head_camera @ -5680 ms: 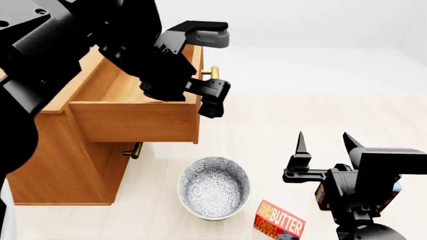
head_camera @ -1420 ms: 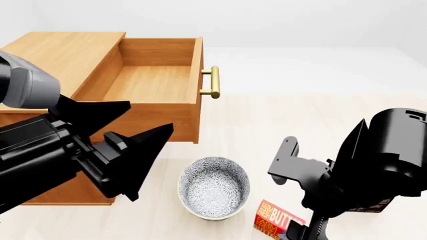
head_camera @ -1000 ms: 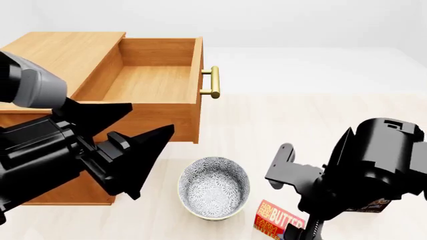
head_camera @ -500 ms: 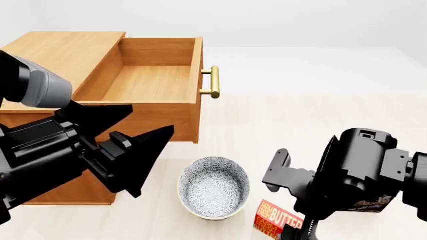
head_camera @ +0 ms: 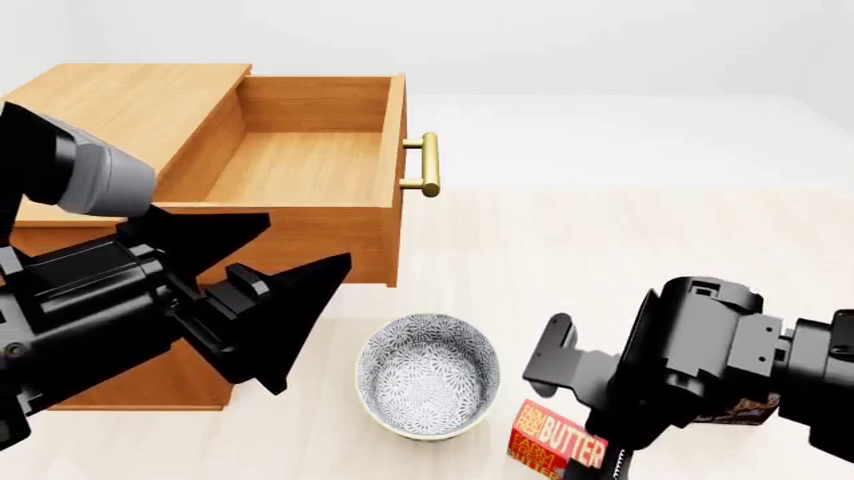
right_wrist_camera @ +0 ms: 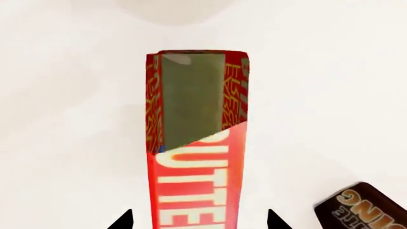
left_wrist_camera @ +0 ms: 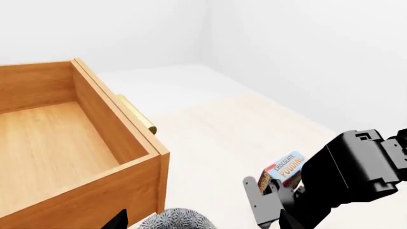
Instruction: Put the butter at the back in the top drawer of the cabinet and close it.
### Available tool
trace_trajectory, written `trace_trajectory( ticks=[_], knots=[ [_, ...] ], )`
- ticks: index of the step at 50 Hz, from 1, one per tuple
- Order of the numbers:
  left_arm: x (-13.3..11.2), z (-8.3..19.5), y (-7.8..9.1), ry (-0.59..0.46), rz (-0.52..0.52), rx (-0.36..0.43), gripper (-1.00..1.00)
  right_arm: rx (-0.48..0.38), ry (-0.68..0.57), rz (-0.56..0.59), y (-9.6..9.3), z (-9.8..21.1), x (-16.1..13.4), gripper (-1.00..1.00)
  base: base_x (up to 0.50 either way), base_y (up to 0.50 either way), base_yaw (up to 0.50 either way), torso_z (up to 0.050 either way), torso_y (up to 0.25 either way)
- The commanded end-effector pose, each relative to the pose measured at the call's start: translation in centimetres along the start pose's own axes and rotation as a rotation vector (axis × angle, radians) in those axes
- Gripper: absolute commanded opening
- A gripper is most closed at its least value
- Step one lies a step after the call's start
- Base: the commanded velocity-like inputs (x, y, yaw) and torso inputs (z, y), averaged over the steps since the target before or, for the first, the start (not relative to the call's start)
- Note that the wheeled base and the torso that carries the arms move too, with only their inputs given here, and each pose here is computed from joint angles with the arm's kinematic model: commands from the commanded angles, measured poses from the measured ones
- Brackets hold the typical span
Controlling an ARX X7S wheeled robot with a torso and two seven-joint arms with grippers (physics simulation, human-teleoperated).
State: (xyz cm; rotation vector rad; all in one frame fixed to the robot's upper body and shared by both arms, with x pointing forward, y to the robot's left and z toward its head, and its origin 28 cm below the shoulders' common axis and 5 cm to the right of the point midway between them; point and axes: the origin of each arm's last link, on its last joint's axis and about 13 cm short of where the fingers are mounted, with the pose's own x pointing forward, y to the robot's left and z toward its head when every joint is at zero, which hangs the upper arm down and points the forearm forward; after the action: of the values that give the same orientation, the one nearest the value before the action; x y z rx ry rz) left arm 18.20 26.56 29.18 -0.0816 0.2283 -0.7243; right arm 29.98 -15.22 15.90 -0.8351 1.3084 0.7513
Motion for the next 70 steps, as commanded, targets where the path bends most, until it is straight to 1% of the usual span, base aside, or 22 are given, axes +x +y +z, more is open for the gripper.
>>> trace_trajectory(
  ticks=[1, 16, 34, 44, 52, 53, 58, 70],
  knots=[
    [0.1, 0.0, 0.0, 0.003, -0.001, -0.001, 1.00, -0.005, 0.018, 0.016, 0.0, -0.2, 1.0, 1.00, 0.00, 0.00, 0.00, 0.000, 0.000],
    [0.3, -0.1, 0.1, 0.010, -0.001, -0.002, 1.00, 0.007, 0.025, 0.041, -0.2, -0.5, 2.0, 1.00, 0.00, 0.00, 0.00, 0.000, 0.000],
    [0.3, -0.2, 0.2, 0.014, 0.001, -0.004, 1.00, -0.003, 0.038, 0.055, -0.1, -0.5, 3.1, 1.00, 0.00, 0.00, 0.00, 0.000, 0.000],
    [0.4, -0.3, 0.3, 0.017, 0.000, -0.009, 1.00, 0.001, 0.039, 0.047, -0.4, -0.3, 3.5, 1.00, 0.00, 0.00, 0.00, 0.000, 0.000],
    [0.4, -0.3, 0.3, 0.018, 0.000, -0.010, 1.00, 0.009, 0.035, 0.019, -0.6, -0.2, 3.3, 1.00, 0.00, 0.00, 0.00, 0.000, 0.000],
    [0.4, -0.3, 0.2, 0.018, 0.000, -0.010, 1.00, 0.013, 0.032, 0.016, -0.6, -0.2, 3.3, -1.00, 0.00, 0.00, 0.00, 0.000, 0.000],
    [0.3, -0.3, 0.2, 0.016, 0.000, -0.009, 1.00, 0.024, 0.017, 0.004, -0.6, -0.1, 3.2, -1.00, 0.00, 0.00, 0.00, 0.000, 0.000],
    [0.4, -0.3, 0.3, 0.019, -0.001, -0.010, 1.00, 0.016, 0.011, -0.004, -0.4, -0.1, 3.1, -1.00, 0.00, 0.00, 0.00, 0.000, 0.000]
  ],
)
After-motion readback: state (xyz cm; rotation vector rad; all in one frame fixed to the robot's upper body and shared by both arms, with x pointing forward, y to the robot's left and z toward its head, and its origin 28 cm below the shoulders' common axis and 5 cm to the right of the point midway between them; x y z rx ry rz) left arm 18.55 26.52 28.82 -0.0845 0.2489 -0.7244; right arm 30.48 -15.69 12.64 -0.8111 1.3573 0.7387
